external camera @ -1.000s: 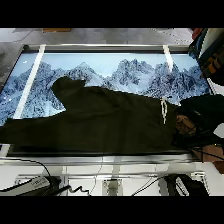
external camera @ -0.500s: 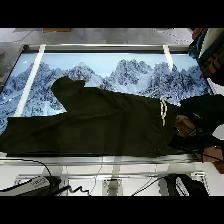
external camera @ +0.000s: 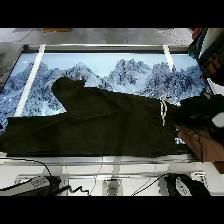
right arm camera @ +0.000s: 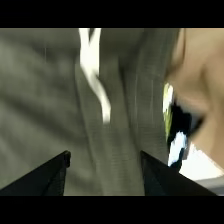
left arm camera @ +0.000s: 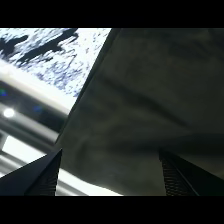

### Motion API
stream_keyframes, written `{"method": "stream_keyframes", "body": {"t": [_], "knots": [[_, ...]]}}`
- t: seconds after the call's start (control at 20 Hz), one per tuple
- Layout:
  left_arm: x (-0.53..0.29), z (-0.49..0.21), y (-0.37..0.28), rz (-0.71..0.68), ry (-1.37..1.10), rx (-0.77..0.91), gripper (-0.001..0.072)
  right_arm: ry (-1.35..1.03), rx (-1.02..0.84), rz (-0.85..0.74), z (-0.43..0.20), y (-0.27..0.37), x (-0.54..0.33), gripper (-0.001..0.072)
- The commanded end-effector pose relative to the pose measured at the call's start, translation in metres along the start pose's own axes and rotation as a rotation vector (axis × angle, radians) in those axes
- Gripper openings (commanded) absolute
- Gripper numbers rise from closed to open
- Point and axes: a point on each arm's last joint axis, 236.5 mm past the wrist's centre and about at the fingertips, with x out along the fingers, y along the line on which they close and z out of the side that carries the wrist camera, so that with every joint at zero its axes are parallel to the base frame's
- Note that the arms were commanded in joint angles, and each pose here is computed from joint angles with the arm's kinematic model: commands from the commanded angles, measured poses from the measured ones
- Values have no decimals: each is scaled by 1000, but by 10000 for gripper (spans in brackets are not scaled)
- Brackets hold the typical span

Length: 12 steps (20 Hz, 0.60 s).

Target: Fold the clothes and pants, and hang the long-sleeved shirts on hangers.

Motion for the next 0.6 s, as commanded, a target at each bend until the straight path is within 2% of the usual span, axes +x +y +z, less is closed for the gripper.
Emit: {"method": "stream_keyframes", "body": {"t": [0.0, 0.1, 0.3, 0.55], "knots": [[1, 6, -8, -32, -24, -19, 693, -38, 14, -16, 65, -13, 31, 518], [1, 7, -10, -40, -27, -20, 693, 16, 88, -4, 89, -31, 49, 527], [0, 10, -17, -45, -29, -2, 693, 210, 300, 113, 83, -59, 85, 578], [-1, 19, -35, -55, -47, 44, 693, 228, 306, 143, 81, -66, 121, 624]]}}
